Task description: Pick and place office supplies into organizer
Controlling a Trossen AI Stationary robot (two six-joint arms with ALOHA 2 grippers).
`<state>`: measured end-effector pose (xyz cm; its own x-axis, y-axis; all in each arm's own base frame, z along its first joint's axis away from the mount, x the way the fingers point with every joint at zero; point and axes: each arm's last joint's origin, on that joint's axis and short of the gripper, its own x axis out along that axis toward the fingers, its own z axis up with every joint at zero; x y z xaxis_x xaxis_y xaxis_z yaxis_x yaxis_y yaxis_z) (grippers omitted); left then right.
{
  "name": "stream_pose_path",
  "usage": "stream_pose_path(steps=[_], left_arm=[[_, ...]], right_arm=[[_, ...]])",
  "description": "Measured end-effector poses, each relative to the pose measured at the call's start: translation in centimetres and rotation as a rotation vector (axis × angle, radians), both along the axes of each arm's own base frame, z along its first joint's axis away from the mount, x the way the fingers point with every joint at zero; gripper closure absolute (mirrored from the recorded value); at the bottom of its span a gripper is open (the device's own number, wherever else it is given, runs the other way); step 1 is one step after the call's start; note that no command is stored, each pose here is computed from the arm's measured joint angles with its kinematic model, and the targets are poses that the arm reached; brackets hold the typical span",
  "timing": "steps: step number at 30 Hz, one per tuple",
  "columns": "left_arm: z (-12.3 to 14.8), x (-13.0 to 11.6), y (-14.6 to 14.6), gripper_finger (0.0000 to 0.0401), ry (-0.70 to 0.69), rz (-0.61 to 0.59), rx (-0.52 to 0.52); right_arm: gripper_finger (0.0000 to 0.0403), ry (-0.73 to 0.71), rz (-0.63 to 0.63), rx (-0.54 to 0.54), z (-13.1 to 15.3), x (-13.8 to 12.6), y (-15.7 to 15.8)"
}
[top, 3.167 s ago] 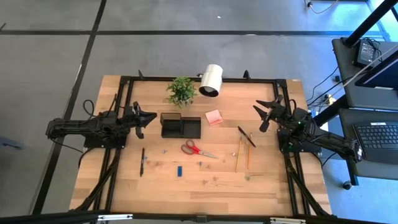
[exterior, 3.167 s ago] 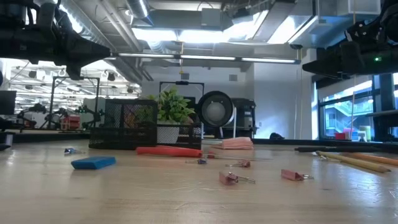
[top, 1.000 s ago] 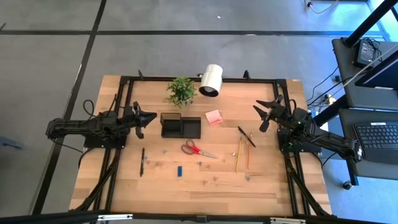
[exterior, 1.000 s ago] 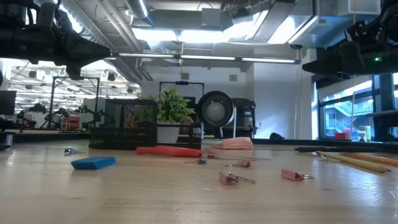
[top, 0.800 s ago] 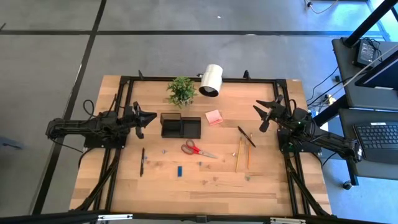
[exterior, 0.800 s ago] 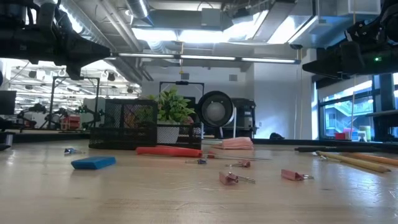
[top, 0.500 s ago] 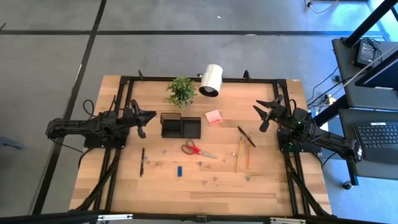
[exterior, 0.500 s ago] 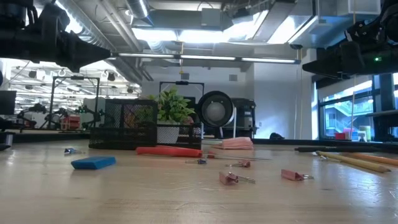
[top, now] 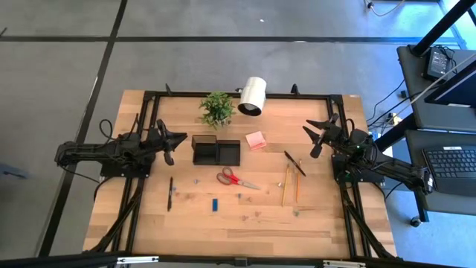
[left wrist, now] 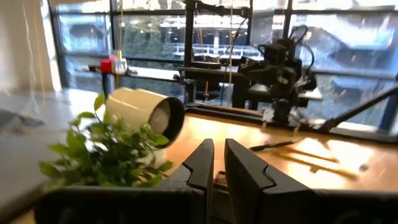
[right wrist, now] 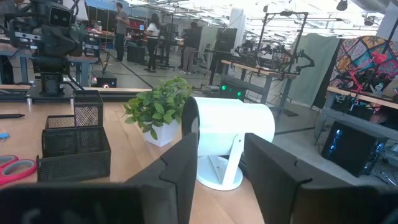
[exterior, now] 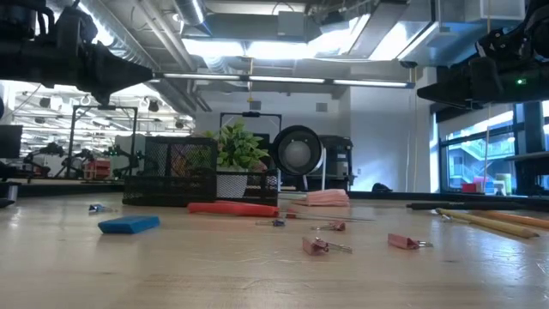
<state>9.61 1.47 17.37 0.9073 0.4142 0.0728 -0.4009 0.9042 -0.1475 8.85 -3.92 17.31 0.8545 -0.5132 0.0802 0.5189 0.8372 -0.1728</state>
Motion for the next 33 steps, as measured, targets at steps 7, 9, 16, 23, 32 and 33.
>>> stream_pose_path(steps=[7, 9, 16, 23, 32, 33], left_arm=[[0.01, 0.0, 0.0, 0.0368, -0.025, -0.004, -0.055], [0.01, 0.0, 0.0, 0.0368, -0.027, -0.005, -0.058], [0.0, 0.0, 0.0, 0.0368, -0.064, -0.01, -0.142], [-0.03, -0.02, 0.03, 0.0368, -0.063, 0.002, -0.143], [-0.02, -0.01, 0.03, 0.0368, -0.063, -0.001, -0.143], [-0.02, -0.01, 0.03, 0.0368, -0.063, -0.001, -0.143]], right_arm=[[0.0266, 0.0, 0.0, 0.0, 0.0, 0.0, 0.0], [0.0266, 0.0, 0.0, 0.0, 0.0, 0.0, 0.0], [0.0266, 0.001, 0.0, 0.0, 0.0, 0.0, 0.0], [0.0266, 0.0, -0.001, 0.0, 0.0, 0.0, 0.0], [0.0266, 0.001, 0.0, 0.0, 0.0, 0.0, 0.0], [0.0266, 0.0, 0.0, 0.0, 0.0, 0.0, 0.0]])
